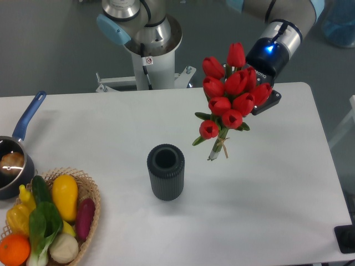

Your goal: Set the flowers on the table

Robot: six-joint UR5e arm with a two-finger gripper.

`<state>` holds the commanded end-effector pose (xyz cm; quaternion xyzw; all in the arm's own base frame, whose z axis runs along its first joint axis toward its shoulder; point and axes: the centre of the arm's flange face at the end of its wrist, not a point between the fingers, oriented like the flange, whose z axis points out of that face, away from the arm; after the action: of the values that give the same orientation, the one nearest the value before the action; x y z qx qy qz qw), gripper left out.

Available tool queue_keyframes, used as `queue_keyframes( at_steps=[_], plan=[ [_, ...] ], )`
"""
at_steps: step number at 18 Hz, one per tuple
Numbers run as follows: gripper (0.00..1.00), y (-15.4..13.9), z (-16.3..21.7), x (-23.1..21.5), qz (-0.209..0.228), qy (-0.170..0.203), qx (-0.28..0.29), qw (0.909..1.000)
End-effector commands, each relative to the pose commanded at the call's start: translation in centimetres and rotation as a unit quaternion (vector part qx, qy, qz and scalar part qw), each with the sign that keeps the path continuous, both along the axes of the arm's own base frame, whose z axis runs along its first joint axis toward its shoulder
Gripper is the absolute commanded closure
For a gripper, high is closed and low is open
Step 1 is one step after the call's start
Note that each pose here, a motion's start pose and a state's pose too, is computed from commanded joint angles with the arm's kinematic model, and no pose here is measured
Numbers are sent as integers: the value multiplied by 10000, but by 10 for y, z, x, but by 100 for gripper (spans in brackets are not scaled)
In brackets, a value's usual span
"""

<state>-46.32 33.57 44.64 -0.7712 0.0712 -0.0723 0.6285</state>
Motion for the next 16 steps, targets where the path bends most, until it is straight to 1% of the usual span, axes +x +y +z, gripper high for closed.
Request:
queue_keyframes(
  at_steps=[6,10,13,16],
  plan=[
    [64,0,-7,2,2,-90,-19,10000],
    [64,-4,-5,-1,42,-66,-22,10000],
    [64,-9,-3,-6,98,-4,-133,9999],
    [64,-15,-6,-10,150,87,-396,9991]
  ],
)
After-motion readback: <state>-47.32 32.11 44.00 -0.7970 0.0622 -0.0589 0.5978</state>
